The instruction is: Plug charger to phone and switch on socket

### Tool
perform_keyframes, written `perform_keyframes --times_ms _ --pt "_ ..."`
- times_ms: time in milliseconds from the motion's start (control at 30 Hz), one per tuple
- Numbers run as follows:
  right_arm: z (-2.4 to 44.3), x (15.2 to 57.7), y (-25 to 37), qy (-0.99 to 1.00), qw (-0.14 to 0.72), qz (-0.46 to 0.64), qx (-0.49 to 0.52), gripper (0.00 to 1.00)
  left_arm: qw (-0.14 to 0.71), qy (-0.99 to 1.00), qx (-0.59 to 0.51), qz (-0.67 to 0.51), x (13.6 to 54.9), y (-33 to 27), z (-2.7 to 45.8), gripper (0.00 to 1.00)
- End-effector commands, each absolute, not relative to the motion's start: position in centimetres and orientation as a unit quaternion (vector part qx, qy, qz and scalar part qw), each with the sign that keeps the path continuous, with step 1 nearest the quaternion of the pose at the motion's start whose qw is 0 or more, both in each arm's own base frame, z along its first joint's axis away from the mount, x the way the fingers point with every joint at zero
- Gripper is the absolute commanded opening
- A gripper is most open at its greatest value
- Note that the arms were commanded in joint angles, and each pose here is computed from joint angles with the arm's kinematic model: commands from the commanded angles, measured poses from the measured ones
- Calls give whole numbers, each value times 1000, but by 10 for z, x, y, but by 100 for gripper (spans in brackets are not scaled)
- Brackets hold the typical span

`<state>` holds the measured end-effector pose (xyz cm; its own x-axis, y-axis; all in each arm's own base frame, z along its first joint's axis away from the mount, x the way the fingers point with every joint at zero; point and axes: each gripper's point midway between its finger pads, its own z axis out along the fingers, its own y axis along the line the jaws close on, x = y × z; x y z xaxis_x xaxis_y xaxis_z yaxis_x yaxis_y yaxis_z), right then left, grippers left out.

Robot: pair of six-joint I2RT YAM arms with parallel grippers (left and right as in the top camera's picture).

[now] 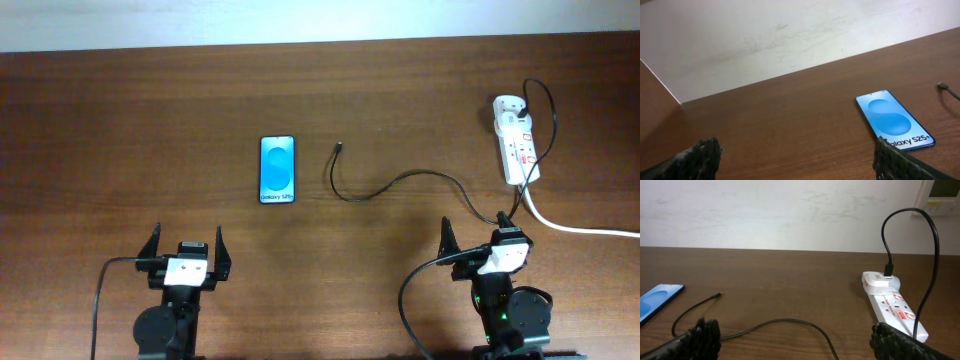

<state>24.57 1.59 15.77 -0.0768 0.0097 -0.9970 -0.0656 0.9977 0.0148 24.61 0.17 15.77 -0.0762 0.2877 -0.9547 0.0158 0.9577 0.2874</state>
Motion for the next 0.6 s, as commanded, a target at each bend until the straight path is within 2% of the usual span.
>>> perform_keyframes --times_ms 0,567 --pt "155 246 16 735 677 25 -21 98 671 727 108 95 246 -1 156 100" --pt "155 246 16 735 678 25 -21 99 674 725 113 86 246 -4 157 100"
